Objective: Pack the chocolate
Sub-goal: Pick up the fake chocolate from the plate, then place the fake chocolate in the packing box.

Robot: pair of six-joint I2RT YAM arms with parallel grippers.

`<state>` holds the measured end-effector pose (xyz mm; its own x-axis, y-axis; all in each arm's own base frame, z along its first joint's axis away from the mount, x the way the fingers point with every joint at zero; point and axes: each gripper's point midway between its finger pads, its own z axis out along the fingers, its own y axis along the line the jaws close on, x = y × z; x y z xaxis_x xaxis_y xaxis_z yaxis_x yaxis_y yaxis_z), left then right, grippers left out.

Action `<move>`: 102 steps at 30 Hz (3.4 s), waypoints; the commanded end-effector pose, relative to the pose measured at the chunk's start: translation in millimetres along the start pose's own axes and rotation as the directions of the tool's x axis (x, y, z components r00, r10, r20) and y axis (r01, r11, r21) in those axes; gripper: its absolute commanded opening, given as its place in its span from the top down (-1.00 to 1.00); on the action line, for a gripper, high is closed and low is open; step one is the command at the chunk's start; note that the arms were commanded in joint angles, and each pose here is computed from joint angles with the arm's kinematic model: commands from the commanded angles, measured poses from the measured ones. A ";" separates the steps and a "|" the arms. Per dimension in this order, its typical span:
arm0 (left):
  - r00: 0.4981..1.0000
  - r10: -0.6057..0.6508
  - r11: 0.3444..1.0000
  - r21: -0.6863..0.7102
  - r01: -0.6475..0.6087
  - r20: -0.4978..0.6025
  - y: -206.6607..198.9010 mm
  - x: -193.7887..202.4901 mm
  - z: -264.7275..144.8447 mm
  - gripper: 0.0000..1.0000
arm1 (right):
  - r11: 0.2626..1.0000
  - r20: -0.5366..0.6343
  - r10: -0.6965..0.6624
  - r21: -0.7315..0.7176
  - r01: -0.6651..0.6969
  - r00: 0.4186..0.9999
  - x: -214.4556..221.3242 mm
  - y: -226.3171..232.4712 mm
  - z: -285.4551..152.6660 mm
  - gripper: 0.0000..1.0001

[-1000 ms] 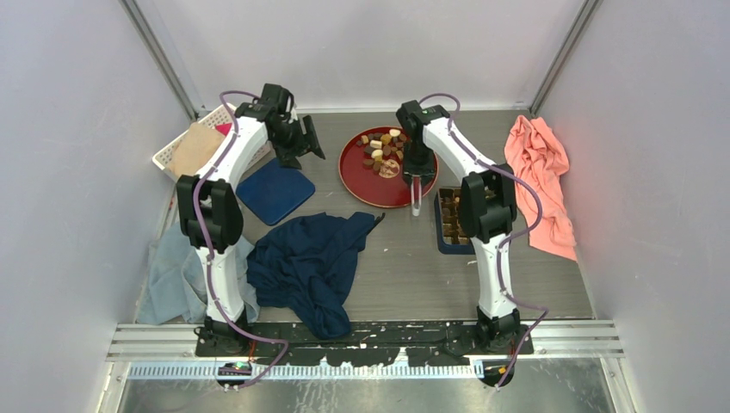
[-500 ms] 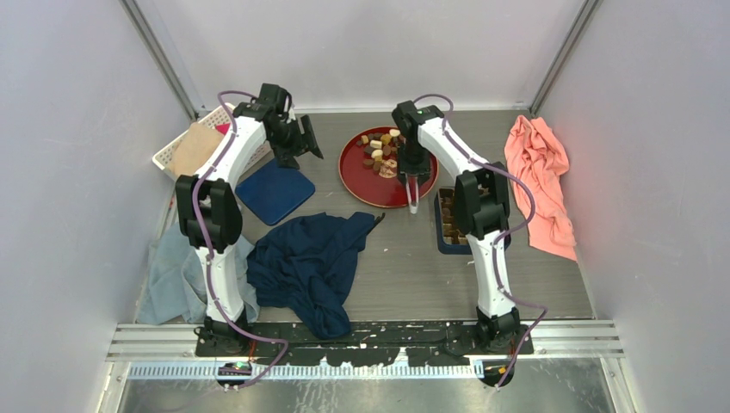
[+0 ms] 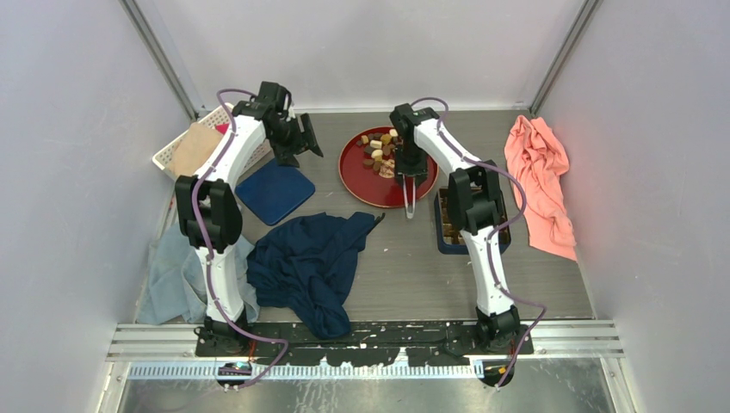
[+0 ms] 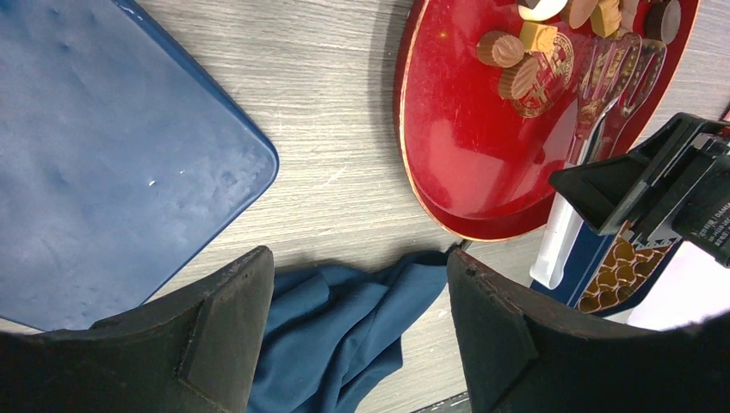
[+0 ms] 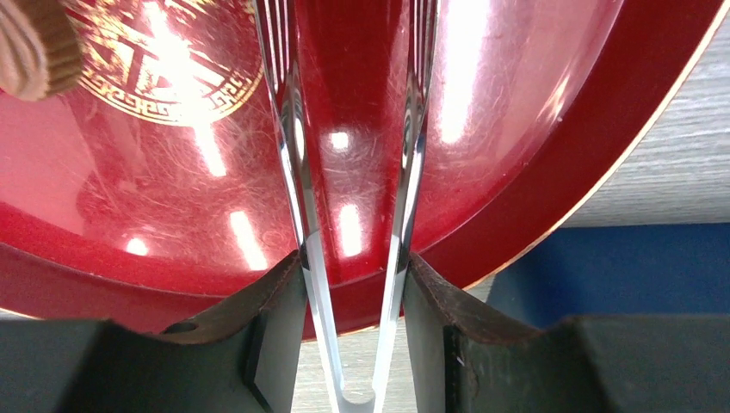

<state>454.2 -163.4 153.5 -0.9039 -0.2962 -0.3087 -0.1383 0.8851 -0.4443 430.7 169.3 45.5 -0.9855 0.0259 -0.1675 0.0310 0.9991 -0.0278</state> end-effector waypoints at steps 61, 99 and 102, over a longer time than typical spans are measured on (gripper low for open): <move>0.999 0.022 0.998 0.053 -0.024 0.036 -18.5 -10.8 -10.7 -0.48 | 0.961 0.183 0.253 0.069 -0.269 0.950 143.9 -117.2 -152.9 0.86; 0.999 0.003 0.998 0.070 -0.005 0.033 -26.2 -17.0 -1.6 -0.48 | 0.940 0.006 0.319 0.129 -0.317 0.948 169.1 -152.7 -76.5 0.71; 0.999 0.006 0.997 0.071 -0.009 0.038 -27.3 -18.1 -2.6 -0.48 | 0.941 0.000 0.313 0.133 -0.310 0.950 169.1 -153.1 -75.4 0.65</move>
<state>463.2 -174.1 151.9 -0.9068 -0.2988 -0.2972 -0.1351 0.8741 -0.4666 235.7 23.1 88.7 -0.9250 0.3529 -0.1407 0.3700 0.9209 -0.1228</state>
